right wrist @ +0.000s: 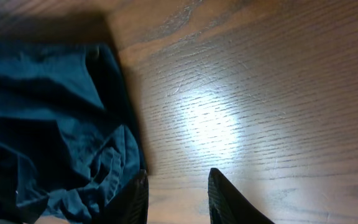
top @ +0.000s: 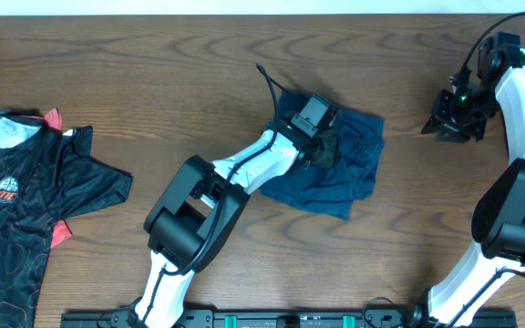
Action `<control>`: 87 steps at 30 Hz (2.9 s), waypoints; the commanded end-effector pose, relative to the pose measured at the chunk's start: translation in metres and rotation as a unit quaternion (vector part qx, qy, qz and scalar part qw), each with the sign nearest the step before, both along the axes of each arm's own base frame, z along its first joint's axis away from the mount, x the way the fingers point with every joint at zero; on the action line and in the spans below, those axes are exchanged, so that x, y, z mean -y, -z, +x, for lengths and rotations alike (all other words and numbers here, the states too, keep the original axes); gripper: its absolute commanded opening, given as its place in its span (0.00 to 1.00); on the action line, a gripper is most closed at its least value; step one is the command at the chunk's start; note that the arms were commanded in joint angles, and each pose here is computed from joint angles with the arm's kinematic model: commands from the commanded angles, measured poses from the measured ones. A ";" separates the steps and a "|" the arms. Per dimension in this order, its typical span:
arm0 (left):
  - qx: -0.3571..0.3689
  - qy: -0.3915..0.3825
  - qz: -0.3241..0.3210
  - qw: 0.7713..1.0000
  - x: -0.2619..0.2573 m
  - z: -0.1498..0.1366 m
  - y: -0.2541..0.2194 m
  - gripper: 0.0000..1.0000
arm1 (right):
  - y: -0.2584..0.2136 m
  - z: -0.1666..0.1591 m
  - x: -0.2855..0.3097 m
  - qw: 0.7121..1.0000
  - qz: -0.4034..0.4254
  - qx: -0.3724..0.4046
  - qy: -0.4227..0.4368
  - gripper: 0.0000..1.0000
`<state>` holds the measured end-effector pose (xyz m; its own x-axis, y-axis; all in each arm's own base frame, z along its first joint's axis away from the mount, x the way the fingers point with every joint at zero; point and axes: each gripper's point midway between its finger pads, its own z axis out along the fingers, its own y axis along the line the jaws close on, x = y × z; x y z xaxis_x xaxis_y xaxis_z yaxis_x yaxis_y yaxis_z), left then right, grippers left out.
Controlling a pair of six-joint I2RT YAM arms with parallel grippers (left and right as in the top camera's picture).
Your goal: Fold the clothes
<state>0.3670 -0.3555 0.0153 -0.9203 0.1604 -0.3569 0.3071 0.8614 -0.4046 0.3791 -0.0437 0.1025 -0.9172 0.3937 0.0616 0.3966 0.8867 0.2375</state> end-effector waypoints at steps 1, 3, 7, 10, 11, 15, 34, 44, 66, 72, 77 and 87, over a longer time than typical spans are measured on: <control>-0.004 -0.022 -0.022 1.000 0.008 0.007 0.002 0.35 | -0.004 0.004 -0.001 1.000 0.000 0.009 -0.004 0.30; 0.014 -0.022 -0.037 0.999 0.015 0.015 -0.007 0.36 | -0.004 0.005 -0.001 1.000 0.000 0.009 -0.004 0.30; 0.041 -0.021 -0.061 0.997 0.026 0.028 -0.024 0.36 | -0.004 0.005 -0.001 1.000 0.000 0.009 -0.004 0.31; 0.070 -0.028 -0.072 0.994 0.030 0.040 -0.034 0.37 | -0.004 0.004 -0.002 1.000 0.000 0.008 -0.004 0.32; 0.080 -0.034 -0.070 0.994 0.029 0.044 -0.035 0.39 | -0.004 0.004 -0.002 1.000 0.001 0.007 -0.004 0.33; 0.113 -0.055 -0.065 0.990 0.026 0.058 -0.041 0.39 | -0.004 0.003 -0.004 1.000 0.001 0.006 -0.006 0.34; 0.109 -0.066 -0.024 0.992 0.018 0.064 0.010 0.99 | -0.006 0.000 -0.036 0.999 0.026 -0.003 -0.037 0.71; 0.121 -0.063 -0.038 0.990 0.018 0.068 -0.011 0.98 | -0.006 -0.004 -0.039 0.999 0.028 -0.012 -0.040 0.73; 0.174 -0.114 0.118 0.971 -0.117 0.062 -0.136 0.98 | -0.004 0.012 -0.059 0.996 0.065 0.022 -0.050 0.99; 0.143 -0.152 0.145 0.967 -0.163 0.071 -0.127 0.98 | 0.017 0.009 -0.084 0.996 0.076 0.009 -0.042 0.99; 0.127 -0.175 0.154 0.964 -0.189 0.076 -0.123 0.98 | 0.046 -0.011 -0.094 0.997 0.067 -0.033 -0.015 0.99; 0.119 -0.190 0.161 0.961 -0.206 0.079 -0.121 0.98 | 0.089 -0.038 -0.102 0.995 0.085 -0.060 -0.004 0.99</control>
